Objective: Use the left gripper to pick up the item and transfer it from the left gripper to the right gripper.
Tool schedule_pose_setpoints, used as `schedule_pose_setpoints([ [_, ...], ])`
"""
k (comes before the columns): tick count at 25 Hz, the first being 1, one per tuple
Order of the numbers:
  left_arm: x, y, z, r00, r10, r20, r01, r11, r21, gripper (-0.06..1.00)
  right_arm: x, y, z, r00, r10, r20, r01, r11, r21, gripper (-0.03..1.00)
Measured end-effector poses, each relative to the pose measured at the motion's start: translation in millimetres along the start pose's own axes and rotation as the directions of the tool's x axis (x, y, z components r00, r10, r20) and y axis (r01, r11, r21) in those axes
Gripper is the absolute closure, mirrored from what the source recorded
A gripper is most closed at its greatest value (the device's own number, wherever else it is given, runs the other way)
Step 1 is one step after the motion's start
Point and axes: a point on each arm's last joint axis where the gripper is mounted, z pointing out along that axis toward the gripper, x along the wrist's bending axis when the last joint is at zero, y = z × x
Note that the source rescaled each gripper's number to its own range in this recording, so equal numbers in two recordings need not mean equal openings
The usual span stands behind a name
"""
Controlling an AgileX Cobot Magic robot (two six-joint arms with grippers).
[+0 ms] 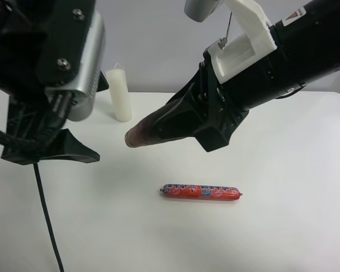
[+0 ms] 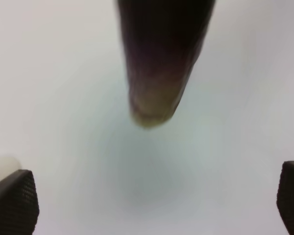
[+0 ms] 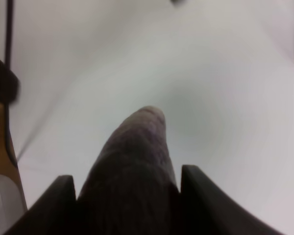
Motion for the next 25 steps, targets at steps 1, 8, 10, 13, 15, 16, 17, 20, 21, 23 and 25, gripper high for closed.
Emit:
schedule_pose_setpoints([
  [1, -1, -1, -7, 1.0, -0.026, -0.012, 0.026, 1.0, -0.007, -0.05, 0, 0, 0, 1.0, 0.0, 0.0, 0.0, 1.0, 0.0, 0.96],
  [8, -19, -17, -53, 0.987, -0.158, -0.017, 0.158, 0.987, 0.014, -0.05, 0, -1, 0, 1.0, -0.01, 0.005, 0.01, 1.0, 0.006, 0.96],
  [10, -27, -24, -64, 0.982, -0.191, -0.004, 0.191, 0.981, 0.032, -0.05, 0, -1, 0, 1.0, -0.01, 0.005, 0.01, 1.0, 0.006, 0.96],
  [13, -41, -36, -76, 0.973, -0.23, 0.001, 0.23, 0.972, 0.043, -0.05, -1, -1, 0, 1.0, -0.011, 0.006, 0.011, 1.0, 0.007, 0.96],
  [15, -52, -46, -79, 0.964, -0.265, -0.001, 0.265, 0.963, 0.044, -0.05, -1, -1, 0, 1.0, -0.013, 0.007, 0.013, 1.0, 0.008, 0.96],
  [16, -57, -52, -81, 0.959, -0.285, -0.004, 0.285, 0.958, 0.04, -0.05, -1, -1, 0, 1.0, -0.013, 0.007, 0.013, 1.0, 0.008, 0.96],
  [17, -63, -57, -84, 0.953, -0.303, -0.009, 0.304, 0.952, 0.032, -0.05, -1, -1, 0, 1.0, -0.013, 0.007, 0.013, 1.0, 0.008, 0.96],
  [20, -82, -75, -86, 0.935, -0.355, -0.015, 0.355, 0.935, 0.023, -0.05, -1, -1, 0, 1.0, -0.013, 0.007, 0.013, 1.0, 0.008, 0.96],
  [21, -88, -82, -86, 0.927, -0.374, -0.018, 0.375, 0.927, 0.018, -0.05, -1, -1, 0, 1.0, -0.013, 0.007, 0.013, 1.0, 0.008, 0.96],
  [23, -101, -94, -85, 0.909, -0.415, -0.021, 0.416, 0.909, 0.012, -0.05, -1, -1, 0, 1.0, -0.013, 0.007, 0.013, 1.0, 0.008, 0.96],
  [25, -111, -104, -85, 0.89, -0.455, -0.026, 0.455, 0.891, -0.002, -0.05, -1, -1, 0, 1.0, -0.013, 0.007, 0.013, 1.0, 0.008, 0.96],
])
